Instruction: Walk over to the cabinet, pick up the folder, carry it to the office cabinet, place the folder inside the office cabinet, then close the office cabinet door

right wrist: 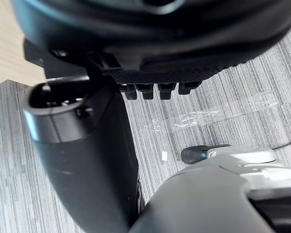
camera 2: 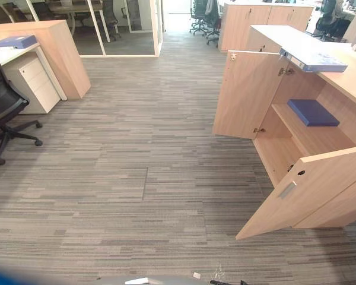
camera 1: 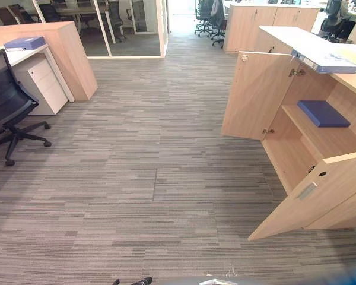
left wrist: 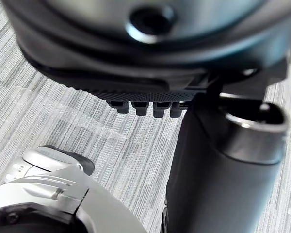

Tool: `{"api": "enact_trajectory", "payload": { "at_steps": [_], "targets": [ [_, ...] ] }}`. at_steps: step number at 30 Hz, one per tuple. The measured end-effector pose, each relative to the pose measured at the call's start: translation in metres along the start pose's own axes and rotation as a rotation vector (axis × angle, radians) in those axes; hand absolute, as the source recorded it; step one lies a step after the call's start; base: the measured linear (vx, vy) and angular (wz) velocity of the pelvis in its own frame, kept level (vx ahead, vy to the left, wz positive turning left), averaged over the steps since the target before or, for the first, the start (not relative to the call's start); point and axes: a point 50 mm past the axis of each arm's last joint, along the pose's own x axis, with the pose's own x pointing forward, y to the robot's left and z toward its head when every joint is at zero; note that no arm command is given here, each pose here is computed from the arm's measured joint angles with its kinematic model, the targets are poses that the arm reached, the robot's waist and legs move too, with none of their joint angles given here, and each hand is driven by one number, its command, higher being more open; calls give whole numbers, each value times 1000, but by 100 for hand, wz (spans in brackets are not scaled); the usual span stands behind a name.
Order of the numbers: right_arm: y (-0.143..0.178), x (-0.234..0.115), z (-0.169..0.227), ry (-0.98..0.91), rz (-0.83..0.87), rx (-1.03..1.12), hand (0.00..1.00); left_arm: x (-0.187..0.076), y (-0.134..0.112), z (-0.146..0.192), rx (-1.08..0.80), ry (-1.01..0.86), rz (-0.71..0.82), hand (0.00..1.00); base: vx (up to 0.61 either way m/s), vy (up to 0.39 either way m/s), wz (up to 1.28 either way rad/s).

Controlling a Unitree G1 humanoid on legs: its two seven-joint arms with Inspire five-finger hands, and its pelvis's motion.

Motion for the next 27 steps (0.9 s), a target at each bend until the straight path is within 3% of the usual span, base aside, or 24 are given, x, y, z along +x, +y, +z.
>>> {"api": "enact_trajectory", "payload": {
  "at_steps": [7,12,17,21,24,27],
  "targets": [
    [0,1,15,-55,-37,-36,100,-2,-13,20,-196,-111,11,100,61,-12,-16],
    [-1,1,25,-78,-74,-30,100,-3,-15,23,-171,-134,34,100,227,129,-53],
    [-5,1,16,-48,-90,-26,100,-4,-12,18,-145,-119,71,100,401,339,-39],
    [13,1,16,-56,-46,73,100,-1,2,23,-121,-117,107,100,441,382,-74],
    [6,1,24,-90,-48,64,100,0,-6,31,-143,-138,96,100,350,321,-40],
    [26,0,55,-187,5,-51,100,1,-20,45,-174,-186,54,100,264,272,-26]
  ]
}}
